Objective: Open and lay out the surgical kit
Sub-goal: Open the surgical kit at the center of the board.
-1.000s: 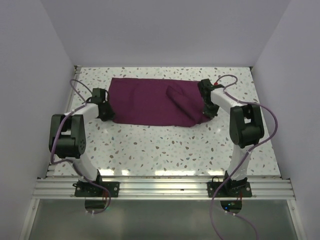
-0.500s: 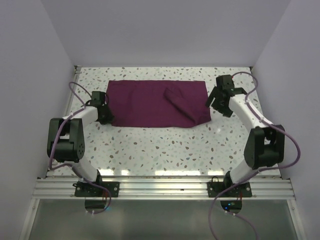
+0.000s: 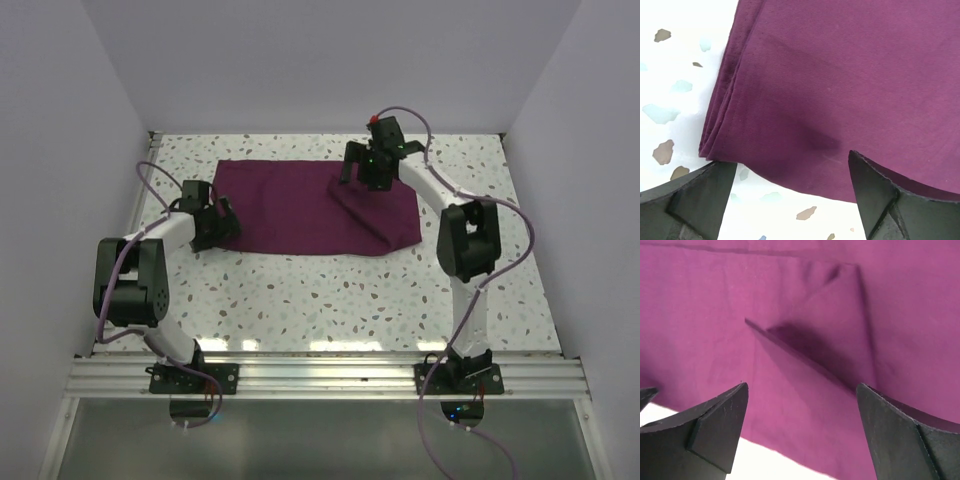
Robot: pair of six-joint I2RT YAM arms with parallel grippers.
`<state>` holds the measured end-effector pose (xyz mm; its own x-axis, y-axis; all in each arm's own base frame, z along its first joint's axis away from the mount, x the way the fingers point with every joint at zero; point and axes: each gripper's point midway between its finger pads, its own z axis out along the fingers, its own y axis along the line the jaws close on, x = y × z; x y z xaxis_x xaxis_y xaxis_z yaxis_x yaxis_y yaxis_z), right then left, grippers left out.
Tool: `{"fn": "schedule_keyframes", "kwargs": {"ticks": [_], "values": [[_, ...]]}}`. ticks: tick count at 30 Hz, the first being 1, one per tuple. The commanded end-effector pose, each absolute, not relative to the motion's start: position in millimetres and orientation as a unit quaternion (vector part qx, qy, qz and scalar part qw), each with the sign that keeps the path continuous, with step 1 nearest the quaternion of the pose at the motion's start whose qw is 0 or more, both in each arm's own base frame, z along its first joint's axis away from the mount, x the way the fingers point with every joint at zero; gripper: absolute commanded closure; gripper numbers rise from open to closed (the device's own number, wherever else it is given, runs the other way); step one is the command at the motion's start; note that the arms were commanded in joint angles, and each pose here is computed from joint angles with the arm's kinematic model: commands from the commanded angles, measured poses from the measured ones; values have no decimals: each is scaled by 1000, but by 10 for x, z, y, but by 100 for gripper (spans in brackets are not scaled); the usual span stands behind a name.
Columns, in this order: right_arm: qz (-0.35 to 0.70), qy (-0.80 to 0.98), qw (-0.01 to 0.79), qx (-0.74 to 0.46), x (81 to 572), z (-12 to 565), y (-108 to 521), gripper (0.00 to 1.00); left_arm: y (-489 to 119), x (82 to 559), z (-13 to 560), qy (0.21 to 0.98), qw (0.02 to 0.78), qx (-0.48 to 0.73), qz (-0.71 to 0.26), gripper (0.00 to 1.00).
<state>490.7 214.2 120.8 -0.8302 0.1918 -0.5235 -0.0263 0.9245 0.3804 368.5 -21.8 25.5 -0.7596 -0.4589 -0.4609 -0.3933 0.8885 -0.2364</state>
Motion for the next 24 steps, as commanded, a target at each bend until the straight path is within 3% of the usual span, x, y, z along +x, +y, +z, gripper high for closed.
{"fn": "schedule_keyframes", "kwargs": {"ticks": [1,9,14,19,20,21,22,23,24], "values": [[205,935,288,7,5046,1290,2318,6,-159,3363,62,951,209,-225,-40,2],[185,941,283,-26,5315,1138,2628,5,-156,3199,53,954,206,-215,-39,3],[179,949,260,-29,5141,908,2623,18,-140,3224,113,953,213,-212,-36,4],[175,956,233,-44,4869,754,2568,50,-163,3358,256,948,229,-215,-47,5],[172,957,229,-48,4838,727,2551,62,-169,3381,278,947,231,-216,-48,6],[169,958,226,-49,4810,723,2532,84,-173,3429,327,946,237,-216,-50,9],[164,960,220,-49,4772,687,2499,93,-176,3436,354,945,237,-217,-52,10],[163,959,224,-53,4764,745,2487,100,-174,3490,418,943,245,-218,-53,14],[163,959,226,-54,4749,788,2479,100,-172,3514,459,942,250,-219,-54,17]]}}
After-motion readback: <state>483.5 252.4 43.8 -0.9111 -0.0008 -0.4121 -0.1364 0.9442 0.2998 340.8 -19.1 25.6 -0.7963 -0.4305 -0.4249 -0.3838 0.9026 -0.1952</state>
